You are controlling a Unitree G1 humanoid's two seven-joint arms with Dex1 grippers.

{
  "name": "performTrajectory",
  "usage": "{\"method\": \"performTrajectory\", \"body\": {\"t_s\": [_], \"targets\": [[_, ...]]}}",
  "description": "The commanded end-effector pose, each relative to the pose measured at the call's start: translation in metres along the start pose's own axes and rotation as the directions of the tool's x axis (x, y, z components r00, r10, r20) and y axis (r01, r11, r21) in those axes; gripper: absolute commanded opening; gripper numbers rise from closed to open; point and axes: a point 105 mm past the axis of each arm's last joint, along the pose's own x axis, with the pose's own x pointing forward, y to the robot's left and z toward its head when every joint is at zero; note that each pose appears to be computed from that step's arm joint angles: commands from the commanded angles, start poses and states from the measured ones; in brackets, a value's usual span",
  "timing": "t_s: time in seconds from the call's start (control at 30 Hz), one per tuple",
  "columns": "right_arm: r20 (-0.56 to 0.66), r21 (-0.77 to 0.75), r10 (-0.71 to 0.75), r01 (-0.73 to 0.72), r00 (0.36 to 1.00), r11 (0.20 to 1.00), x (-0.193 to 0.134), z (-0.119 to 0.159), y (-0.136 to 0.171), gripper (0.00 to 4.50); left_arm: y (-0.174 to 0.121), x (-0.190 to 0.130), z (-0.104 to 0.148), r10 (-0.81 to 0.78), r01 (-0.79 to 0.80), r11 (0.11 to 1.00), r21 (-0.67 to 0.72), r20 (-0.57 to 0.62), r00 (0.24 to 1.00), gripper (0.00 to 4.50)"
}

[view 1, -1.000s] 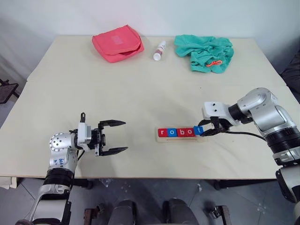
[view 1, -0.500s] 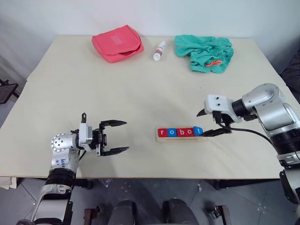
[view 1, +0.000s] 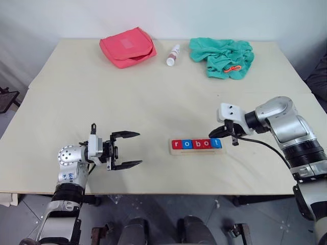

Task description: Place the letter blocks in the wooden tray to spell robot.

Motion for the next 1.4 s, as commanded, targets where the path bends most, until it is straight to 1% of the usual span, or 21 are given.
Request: {"method": "performTrajectory", "body": {"t_s": [0.03,0.4,0.47,0.57,0.67,0.77,0.83,0.9,0.97,1.03,1.13,1.33,1.37,1.4], "targets": [[-0.005,-0.021,-0.008,0.008,1.000,1.000,-0.003,0.000,-0.001,0.03,-0.006,-0.002,0.007,-0.059,0.059,0.998,0.033,0.000,0.998,4.50],[-0.046,-0.019,-0.002,0.001,0.999,1.000,-0.005,-0.014,0.003,0.03,-0.006,-0.002,0.007,-0.054,0.054,0.998,0.034,-0.002,0.999,4.50],[-0.029,-0.011,-0.002,0.001,1.000,1.000,-0.006,-0.011,0.003,0.03,-0.005,-0.001,0.006,-0.053,0.053,0.998,0.034,-0.001,0.999,4.50],[0.025,-0.011,-0.031,0.031,0.999,0.999,-0.011,0.003,-0.001,0.03,-0.004,-0.001,0.007,-0.053,0.053,0.998,0.035,0.000,0.999,4.50],[0.078,0.003,-0.061,0.061,0.995,0.998,-0.023,0.012,0.000,0.03,-0.004,0.000,0.007,-0.051,0.051,0.998,0.036,0.001,0.999,4.50],[0.114,0.058,-0.093,0.087,0.989,0.995,-0.037,0.001,0.008,0.03,-0.006,0.000,0.007,-0.049,0.049,0.998,0.030,0.002,0.999,4.50],[0.139,0.066,-0.121,0.113,0.983,0.991,-0.045,-0.006,0.013,0.03,-0.005,-0.001,0.007,-0.036,0.035,0.999,0.025,0.008,0.999,4.50],[0.216,0.059,-0.145,0.135,0.966,0.989,-0.054,-0.008,0.019,0.03,-0.002,-0.002,0.009,-0.009,0.008,1.000,0.024,0.015,1.000,4.50],[0.301,0.099,-0.165,0.141,0.939,0.985,-0.069,-0.015,0.029,0.38,0.003,-0.003,0.011,0.032,-0.032,0.999,0.026,0.014,0.999,4.50],[0.334,0.111,-0.182,0.153,0.925,0.982,-0.078,-0.027,0.038,0.82,0.010,-0.005,0.013,0.082,-0.082,0.996,0.024,0.011,0.997,4.50],[0.352,0.142,-0.210,0.170,0.912,0.975,-0.087,-0.043,0.047,1.84,0.018,-0.007,0.015,0.139,-0.139,0.990,0.030,0.009,0.990,4.50],[0.347,0.096,-0.181,0.157,0.920,0.983,-0.092,-0.070,0.061,3.91,0.038,-0.014,0.020,0.243,-0.242,0.970,0.034,-0.011,0.970,4.50],[0.337,0.093,-0.184,0.162,0.923,0.982,-0.093,-0.075,0.061,4.19,0.039,-0.016,0.023,0.241,-0.240,0.970,0.036,-0.001,0.971,4.50],[0.367,0.102,-0.179,0.151,0.913,0.983,-0.095,-0.075,0.061,4.47,0.041,-0.017,0.024,0.244,-0.244,0.969,0.030,0.004,0.970,4.50]]}}
